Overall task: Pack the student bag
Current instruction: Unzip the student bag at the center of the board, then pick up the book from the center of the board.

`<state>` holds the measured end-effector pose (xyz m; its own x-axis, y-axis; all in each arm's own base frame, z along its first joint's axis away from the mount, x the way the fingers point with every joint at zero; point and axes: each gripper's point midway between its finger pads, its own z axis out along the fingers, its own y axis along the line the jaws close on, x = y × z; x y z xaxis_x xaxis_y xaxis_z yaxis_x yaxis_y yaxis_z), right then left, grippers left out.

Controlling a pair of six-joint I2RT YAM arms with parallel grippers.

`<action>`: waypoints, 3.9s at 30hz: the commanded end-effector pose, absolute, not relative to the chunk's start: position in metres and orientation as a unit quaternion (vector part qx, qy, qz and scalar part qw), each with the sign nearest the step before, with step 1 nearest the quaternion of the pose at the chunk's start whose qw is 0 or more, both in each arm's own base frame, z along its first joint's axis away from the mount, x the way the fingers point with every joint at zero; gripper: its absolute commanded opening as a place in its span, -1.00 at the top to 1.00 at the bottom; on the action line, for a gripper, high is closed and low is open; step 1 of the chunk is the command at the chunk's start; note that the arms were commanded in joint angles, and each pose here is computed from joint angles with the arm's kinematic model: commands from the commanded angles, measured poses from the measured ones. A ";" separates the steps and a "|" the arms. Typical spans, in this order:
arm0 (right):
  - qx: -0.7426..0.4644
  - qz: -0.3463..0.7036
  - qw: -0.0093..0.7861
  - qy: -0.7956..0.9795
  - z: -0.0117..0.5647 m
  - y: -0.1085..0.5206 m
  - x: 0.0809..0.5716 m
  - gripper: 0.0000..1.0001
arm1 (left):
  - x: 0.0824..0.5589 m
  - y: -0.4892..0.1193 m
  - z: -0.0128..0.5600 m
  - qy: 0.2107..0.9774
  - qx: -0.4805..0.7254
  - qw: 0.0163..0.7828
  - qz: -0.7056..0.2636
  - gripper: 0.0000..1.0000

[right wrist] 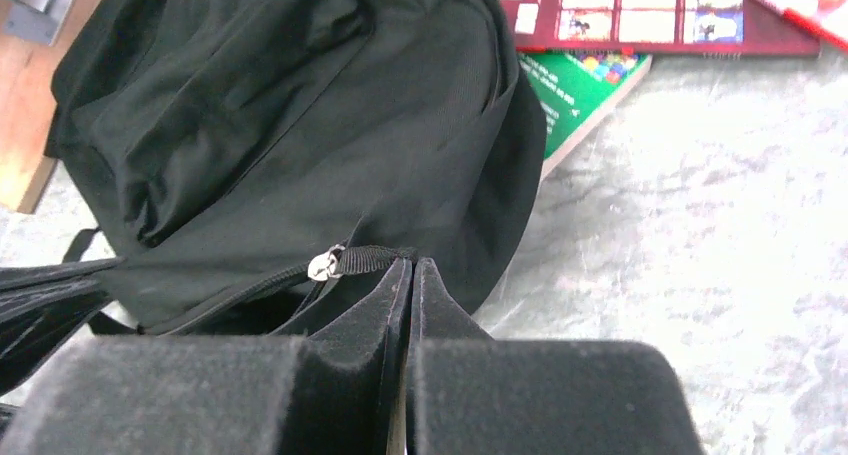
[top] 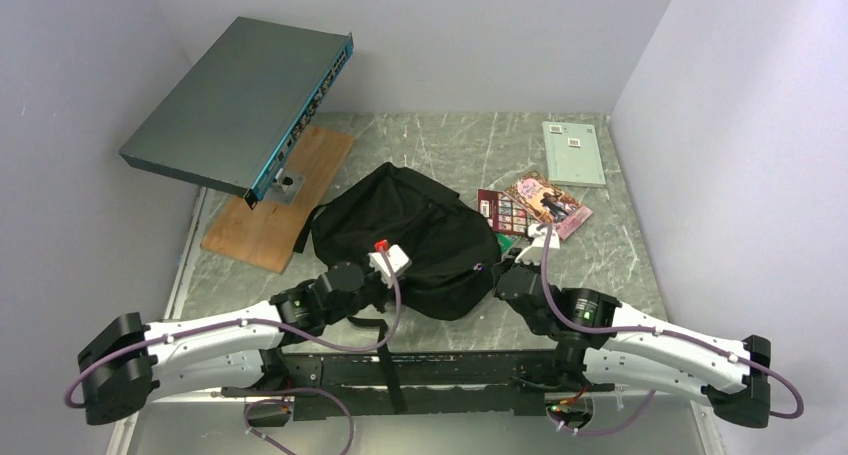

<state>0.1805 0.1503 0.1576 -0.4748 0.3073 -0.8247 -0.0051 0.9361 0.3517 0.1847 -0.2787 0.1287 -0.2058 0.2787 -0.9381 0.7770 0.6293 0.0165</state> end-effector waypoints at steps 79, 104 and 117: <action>-0.109 0.183 0.385 0.898 0.140 0.225 0.373 1.00 | 0.158 -0.261 0.213 0.810 0.246 0.505 -0.170 1.00; 0.419 0.272 0.417 0.759 0.117 -0.027 0.310 -0.97 | 0.158 -0.290 0.177 0.868 0.231 0.418 -0.138 1.00; 0.465 0.387 0.372 0.704 0.060 -0.046 0.335 -0.61 | 0.158 -0.291 0.178 0.869 0.236 0.414 -0.135 1.00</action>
